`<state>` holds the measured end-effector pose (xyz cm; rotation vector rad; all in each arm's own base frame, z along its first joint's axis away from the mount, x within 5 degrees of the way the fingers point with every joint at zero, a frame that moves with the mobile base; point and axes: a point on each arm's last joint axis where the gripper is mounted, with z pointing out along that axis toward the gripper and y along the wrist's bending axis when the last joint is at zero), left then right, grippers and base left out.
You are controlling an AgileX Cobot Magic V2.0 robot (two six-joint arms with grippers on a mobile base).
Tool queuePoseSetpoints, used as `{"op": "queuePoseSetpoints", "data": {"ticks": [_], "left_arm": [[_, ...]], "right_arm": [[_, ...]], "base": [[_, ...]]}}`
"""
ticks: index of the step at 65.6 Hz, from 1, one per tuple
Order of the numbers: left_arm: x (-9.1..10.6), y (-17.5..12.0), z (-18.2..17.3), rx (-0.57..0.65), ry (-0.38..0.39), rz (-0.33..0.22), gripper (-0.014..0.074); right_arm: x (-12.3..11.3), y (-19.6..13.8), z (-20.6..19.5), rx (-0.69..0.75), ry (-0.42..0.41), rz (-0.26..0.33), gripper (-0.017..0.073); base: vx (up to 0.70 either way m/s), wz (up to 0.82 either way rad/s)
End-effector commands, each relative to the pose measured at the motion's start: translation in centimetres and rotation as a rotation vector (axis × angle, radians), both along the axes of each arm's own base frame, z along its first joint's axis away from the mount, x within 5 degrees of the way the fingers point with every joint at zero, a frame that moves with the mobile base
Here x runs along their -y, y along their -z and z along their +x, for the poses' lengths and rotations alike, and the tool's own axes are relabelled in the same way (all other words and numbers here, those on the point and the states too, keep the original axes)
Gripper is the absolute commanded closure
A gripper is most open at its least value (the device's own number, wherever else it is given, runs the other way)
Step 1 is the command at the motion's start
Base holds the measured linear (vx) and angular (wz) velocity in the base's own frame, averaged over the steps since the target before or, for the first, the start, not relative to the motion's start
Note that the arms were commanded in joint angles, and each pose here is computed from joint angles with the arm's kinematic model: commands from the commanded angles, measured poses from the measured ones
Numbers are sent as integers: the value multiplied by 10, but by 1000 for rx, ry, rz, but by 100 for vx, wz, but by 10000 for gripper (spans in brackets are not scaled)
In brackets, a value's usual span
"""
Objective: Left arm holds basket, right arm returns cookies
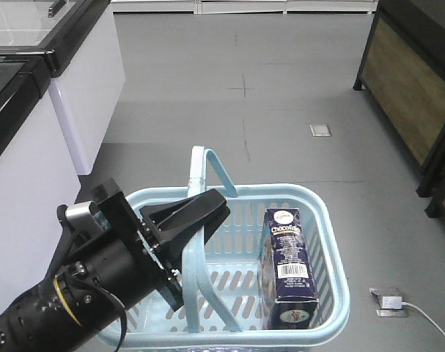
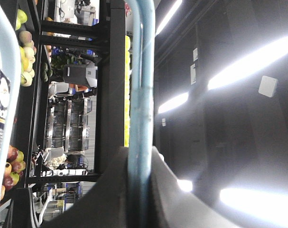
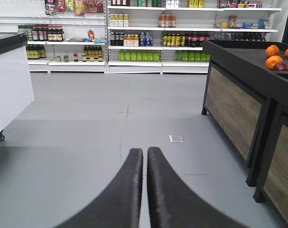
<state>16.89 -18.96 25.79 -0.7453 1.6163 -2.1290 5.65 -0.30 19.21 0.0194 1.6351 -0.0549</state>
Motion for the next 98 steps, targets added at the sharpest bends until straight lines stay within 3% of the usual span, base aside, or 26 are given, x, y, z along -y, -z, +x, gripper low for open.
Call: {"op": "queuePoseSetpoints", "data": {"ticks": [1, 62, 98], "left_arm": [[-2, -31, -5, 128, -2, -170, 597], [1, -32, -10, 146, 29, -175, 596], [2, -29, -9, 135, 24, -144, 596]], "right_arm": [[-1, -1, 0, 68, -8, -17, 566], [-1, -1, 0, 68, -8, -17, 566], [-1, -1, 0, 68, -8, -17, 566]], "base": [[0, 0], [0, 0], [0, 0]]}}
